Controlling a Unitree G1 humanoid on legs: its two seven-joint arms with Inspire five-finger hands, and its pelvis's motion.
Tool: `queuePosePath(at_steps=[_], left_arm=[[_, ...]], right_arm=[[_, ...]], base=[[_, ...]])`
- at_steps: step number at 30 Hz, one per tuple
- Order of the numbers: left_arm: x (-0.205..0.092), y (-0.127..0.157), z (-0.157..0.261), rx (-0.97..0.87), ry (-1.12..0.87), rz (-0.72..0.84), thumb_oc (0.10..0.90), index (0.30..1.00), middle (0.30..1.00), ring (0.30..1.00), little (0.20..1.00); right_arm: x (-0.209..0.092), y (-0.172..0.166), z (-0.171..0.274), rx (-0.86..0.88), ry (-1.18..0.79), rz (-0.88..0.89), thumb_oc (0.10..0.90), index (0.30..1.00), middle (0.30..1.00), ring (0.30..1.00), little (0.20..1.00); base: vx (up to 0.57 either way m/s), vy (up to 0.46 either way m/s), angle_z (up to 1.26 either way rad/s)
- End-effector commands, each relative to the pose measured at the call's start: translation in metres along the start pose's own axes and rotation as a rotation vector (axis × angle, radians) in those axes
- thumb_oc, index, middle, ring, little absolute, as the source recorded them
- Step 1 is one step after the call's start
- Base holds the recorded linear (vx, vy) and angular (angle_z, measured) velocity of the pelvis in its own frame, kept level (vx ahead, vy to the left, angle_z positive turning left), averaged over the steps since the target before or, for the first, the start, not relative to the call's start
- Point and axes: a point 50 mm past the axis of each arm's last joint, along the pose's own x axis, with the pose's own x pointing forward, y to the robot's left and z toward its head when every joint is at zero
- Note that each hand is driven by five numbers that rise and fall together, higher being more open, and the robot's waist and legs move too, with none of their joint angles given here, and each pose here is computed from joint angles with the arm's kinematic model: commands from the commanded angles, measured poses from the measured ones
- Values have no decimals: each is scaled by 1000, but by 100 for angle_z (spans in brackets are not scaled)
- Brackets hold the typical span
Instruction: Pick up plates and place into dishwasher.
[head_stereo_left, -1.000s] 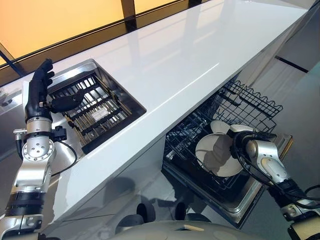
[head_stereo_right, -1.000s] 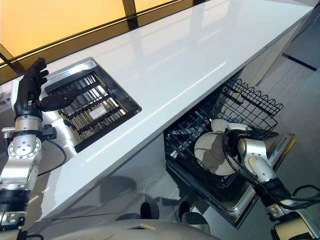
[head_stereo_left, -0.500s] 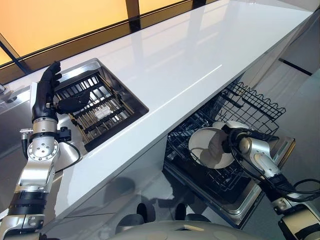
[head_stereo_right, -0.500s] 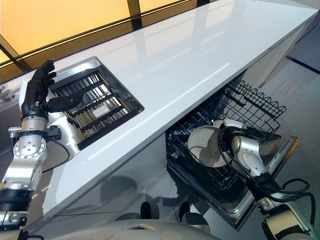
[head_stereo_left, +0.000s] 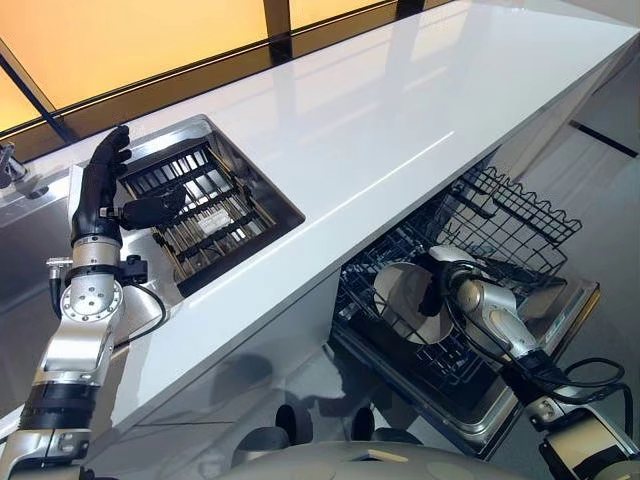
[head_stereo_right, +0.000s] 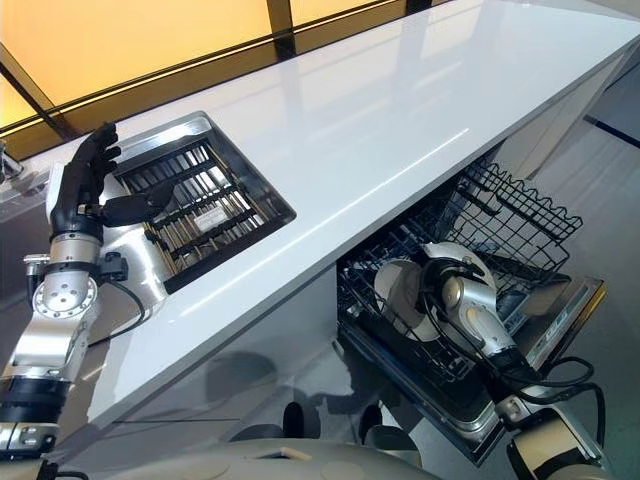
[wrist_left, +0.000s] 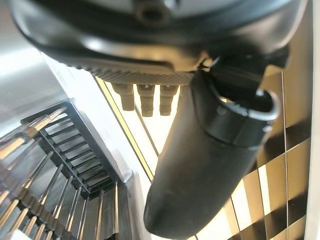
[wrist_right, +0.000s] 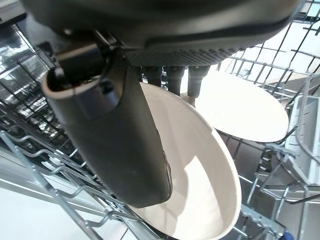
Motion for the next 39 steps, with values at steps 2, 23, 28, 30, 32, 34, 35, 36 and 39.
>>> queuePosePath(at_steps=[2, 23, 28, 30, 32, 34, 35, 36, 39], left_arm=[[25, 8, 48, 4, -243, 44, 800, 900, 900, 900, 900], [8, 30, 38, 33, -212, 121, 800, 900, 900, 900, 900], [3, 32, 32, 33, -196, 132, 800, 900, 900, 900, 900], [2, 30, 30, 30, -193, 134, 800, 900, 900, 900, 900], [-1, 29, 26, 24, -189, 139, 800, 900, 900, 900, 900], [-4, 27, 22, 21, -183, 143, 800, 900, 900, 900, 900], [-5, 27, 20, 19, -180, 145, 800, 900, 900, 900, 900], [-6, 26, 18, 16, -177, 145, 800, 900, 900, 900, 900], [-6, 23, 15, 11, -172, 144, 800, 900, 900, 900, 900]], right_arm=[[-13, -61, 13, -21, -87, -243, 800, 900, 900, 900, 900], [-110, -131, -32, 441, -449, -947, 800, 900, 900, 900, 900], [-121, -125, -40, 675, -591, -997, 800, 900, 900, 900, 900], [-121, -122, -41, 759, -626, -1005, 800, 900, 900, 900, 900], [-118, -115, -46, 895, -641, -1059, 800, 900, 900, 900, 900], [-116, -108, -50, 1028, -678, -1088, 800, 900, 900, 900, 900], [-115, -104, -51, 1092, -690, -1104, 800, 900, 900, 900, 900], [-112, -99, -53, 1142, -700, -1128, 800, 900, 900, 900, 900], [-99, -88, -53, 1215, -680, -1107, 800, 900, 900, 900, 900]], base=[[0, 0, 0], [-5, 1, -2], [0, 9, -6], [-3, 16, -7], [-3, 24, -10], [-5, 22, -6], [0, 0, 0], [0, 0, 0], [0, 0, 0]])
